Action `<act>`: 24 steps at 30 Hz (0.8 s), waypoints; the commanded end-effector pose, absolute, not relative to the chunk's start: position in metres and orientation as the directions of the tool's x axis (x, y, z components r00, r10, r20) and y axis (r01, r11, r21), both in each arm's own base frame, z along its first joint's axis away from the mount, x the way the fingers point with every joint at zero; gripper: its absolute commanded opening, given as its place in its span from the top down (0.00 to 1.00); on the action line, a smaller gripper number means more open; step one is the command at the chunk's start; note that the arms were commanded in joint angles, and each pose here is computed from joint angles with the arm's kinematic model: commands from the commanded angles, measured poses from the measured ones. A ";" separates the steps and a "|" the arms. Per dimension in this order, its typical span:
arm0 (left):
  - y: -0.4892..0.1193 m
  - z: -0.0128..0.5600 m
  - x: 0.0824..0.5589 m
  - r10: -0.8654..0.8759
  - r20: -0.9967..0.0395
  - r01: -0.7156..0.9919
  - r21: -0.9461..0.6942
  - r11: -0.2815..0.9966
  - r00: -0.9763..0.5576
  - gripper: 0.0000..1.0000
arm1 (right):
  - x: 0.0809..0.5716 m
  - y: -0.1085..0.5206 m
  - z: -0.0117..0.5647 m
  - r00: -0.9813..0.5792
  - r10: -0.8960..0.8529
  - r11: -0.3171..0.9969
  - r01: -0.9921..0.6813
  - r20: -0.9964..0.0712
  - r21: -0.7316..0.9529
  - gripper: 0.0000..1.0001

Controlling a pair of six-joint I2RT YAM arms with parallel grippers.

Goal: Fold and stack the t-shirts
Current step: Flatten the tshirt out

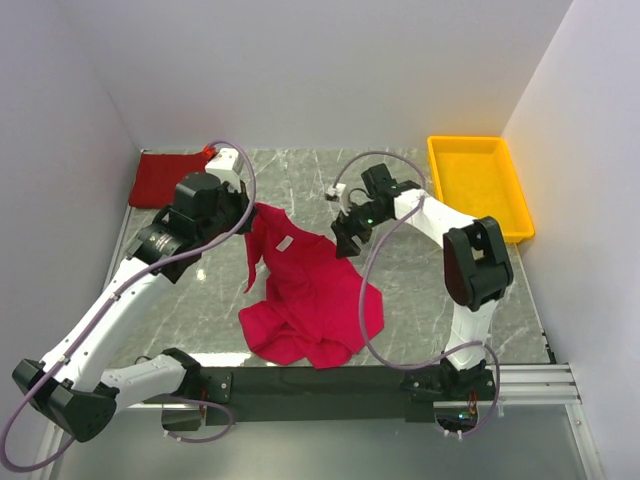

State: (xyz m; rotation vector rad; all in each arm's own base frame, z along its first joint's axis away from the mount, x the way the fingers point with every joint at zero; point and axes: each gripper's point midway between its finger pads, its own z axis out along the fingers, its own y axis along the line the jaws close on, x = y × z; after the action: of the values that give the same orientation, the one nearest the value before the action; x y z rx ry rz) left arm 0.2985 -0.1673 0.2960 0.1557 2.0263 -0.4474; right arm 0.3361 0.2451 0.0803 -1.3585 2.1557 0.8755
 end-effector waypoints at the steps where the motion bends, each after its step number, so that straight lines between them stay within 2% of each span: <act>1: -0.162 0.325 0.299 -0.114 -0.905 0.298 -0.251 0.921 -0.410 0.99 | 0.339 0.254 0.079 -0.414 -0.653 0.291 -0.910 -0.635 0.294 0.16; 5: -0.161 0.330 0.298 -0.128 -0.908 0.297 -0.260 0.919 -0.400 0.99 | 0.336 0.258 0.071 -0.431 -0.668 0.294 -0.902 -0.607 0.317 0.18; 9: -0.160 0.333 0.299 -0.127 -0.910 0.296 -0.256 0.920 -0.394 0.99 | 0.333 0.268 0.072 -0.450 -0.663 0.280 -0.890 -0.599 0.360 0.25; 11: -0.160 0.334 0.300 -0.127 -0.912 0.295 -0.255 0.921 -0.391 0.99 | 0.335 0.272 0.074 -0.452 -0.663 0.269 -0.888 -0.597 0.373 0.39; 12: -0.158 0.334 0.300 -0.126 -0.912 0.288 -0.251 0.924 -0.391 0.99 | 0.333 0.273 0.075 -0.459 -0.661 0.268 -0.883 -0.593 0.384 0.50; 14: -0.156 0.332 0.300 -0.125 -0.912 0.283 -0.249 0.926 -0.391 0.99 | 0.335 0.273 0.081 -0.447 -0.656 0.269 -0.891 -0.608 0.365 0.65; 15: -0.155 0.332 0.300 -0.130 -0.912 0.277 -0.250 0.928 -0.389 0.99 | 0.338 0.271 0.083 -0.441 -0.654 0.281 -0.896 -0.615 0.345 0.82; 18: -0.150 0.334 0.299 -0.141 -0.914 0.259 -0.252 0.932 -0.379 0.99 | 0.344 0.260 0.098 -0.434 -0.627 0.327 -0.901 -0.647 0.287 1.00; 24: -0.141 0.347 0.299 -0.175 -0.926 0.227 -0.259 0.939 -0.333 0.99 | 0.378 0.221 0.174 -0.437 -0.499 0.460 -0.865 -0.748 0.198 1.00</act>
State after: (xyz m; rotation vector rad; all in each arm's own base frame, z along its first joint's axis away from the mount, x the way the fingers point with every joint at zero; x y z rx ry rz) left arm 0.2977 -0.1504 0.3088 0.0985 1.9840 -0.4016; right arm 0.3467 0.2430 0.1010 -1.2684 2.2375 0.8759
